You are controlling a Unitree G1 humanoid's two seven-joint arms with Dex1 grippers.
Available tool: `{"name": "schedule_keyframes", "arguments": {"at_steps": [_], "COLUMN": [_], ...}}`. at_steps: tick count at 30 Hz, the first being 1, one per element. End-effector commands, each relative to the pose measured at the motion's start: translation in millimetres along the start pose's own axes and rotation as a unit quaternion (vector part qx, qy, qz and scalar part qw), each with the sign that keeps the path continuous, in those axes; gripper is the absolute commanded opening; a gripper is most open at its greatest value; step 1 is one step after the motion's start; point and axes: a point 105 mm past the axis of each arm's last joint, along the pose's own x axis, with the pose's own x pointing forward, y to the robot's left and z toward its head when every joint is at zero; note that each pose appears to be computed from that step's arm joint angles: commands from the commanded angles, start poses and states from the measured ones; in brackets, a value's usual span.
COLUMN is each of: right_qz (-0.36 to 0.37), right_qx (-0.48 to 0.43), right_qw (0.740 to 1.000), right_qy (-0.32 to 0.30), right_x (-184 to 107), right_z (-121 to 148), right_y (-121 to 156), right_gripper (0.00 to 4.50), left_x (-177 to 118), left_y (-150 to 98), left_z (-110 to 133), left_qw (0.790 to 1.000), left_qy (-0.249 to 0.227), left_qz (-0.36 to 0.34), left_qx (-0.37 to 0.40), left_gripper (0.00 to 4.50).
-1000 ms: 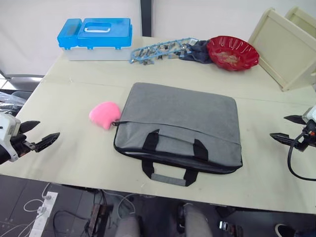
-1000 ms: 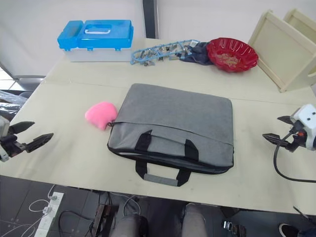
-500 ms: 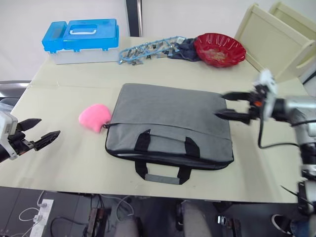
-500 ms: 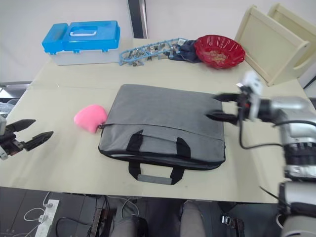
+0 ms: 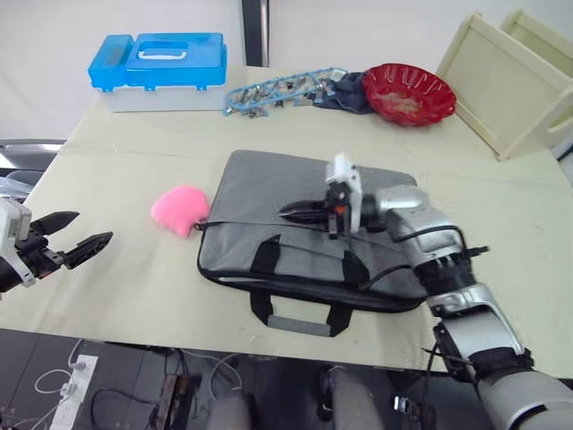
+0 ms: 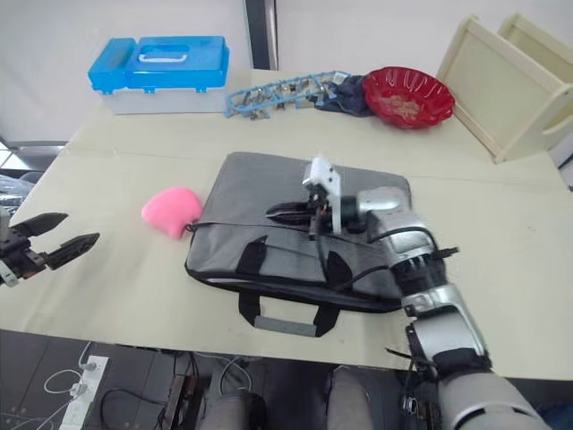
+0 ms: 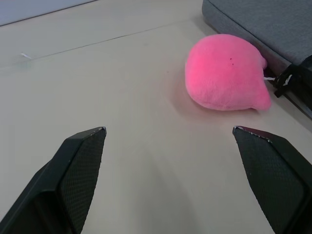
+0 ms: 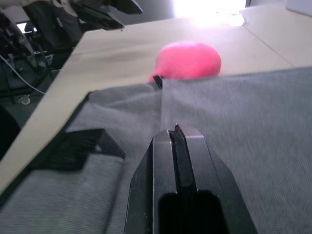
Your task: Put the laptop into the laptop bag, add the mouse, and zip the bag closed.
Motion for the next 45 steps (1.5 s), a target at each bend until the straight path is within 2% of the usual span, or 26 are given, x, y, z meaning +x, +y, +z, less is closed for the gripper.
{"name": "schedule_keyframes", "arguments": {"at_steps": [1,6,10,12,15,18,21,24,27,30,32,35,39,41,45], "right_qz": [-0.025,-0.02,-0.022,-0.019,-0.018,-0.021,-0.02,-0.022,-0.028,-0.029,-0.031,-0.034,-0.04,-0.039,-0.033], "right_qx": [-0.018,-0.014,-0.017,-0.008,-0.002,-0.002,-0.004,-0.006,-0.008,-0.008,-0.008,-0.007,-0.004,-0.003,-0.003], "right_qw": [0.999,0.998,0.997,0.997,0.998,0.998,0.998,0.998,0.998,0.998,0.998,0.998,0.998,0.998,0.998], "right_qy": [0.006,0.064,0.071,0.07,0.065,0.062,0.06,0.059,0.058,0.054,0.053,0.056,0.057,0.054,0.051], "right_x": [2.1,-4.2,-6.2,-5.4,-1.9,-0.2,0.2,0.1,0.3,-0.1,-2.0,-5.4,-5.7,-3.5,1.8], "right_z": [0.8,-47.6,-58.9,-66.3,-67.6,-66.0,-63.5,-62.0,-61.5,-61.0,-60.1,-60.7,-60.9,-60.0,-59.4], "right_y": [-14.0,-7.4,-4.7,0.3,3.0,2.6,2.6,2.4,2.7,4.8,5.8,6.8,5.8,6.1,7.9], "right_gripper": [0.07,0.07,0.07,0.07,0.07,0.07,0.07,0.07,0.07,0.07,0.07,0.07,0.0,0.0,0.0], "left_x": [-3.8,-2.8,0.6,13.5,30.5,51.2,76.0,100.9,123.9,132.2,129.5,124.2,118.2,116.2,103.6], "left_y": [-1.0,-6.5,-8.5,-13.4,-15.5,-24.4,-27.0,-25.7,-29.6,-31.4,-27.5,-23.9,-23.6,-22.7,-18.2], "left_z": [12.0,16.8,21.7,31.3,42.6,45.2,57.1,65.0,67.3,58.6,42.5,29.0,25.1,26.8,27.1], "left_qw": [1.0,1.0,1.0,0.998,0.993,0.974,0.958,0.956,0.963,0.959,0.953,0.946,0.94,0.941,0.944], "left_qy": [-0.016,-0.014,-0.013,-0.009,-0.001,0.053,0.076,0.091,0.095,0.121,0.166,0.205,0.216,0.21,0.204], "left_qz": [0.002,-0.01,-0.022,-0.055,-0.092,-0.165,-0.212,-0.224,-0.224,-0.227,-0.224,-0.226,-0.242,-0.244,-0.247], "left_qx": [0.01,0.013,0.016,0.035,0.07,0.148,0.177,0.165,0.118,0.116,0.115,0.105,0.104,0.102,0.083], "left_gripper": [4.5,4.5,4.5,4.5,4.5,4.5,4.5,4.5,4.5,4.5,4.5,4.5,3.41,2.42,1.02]}}
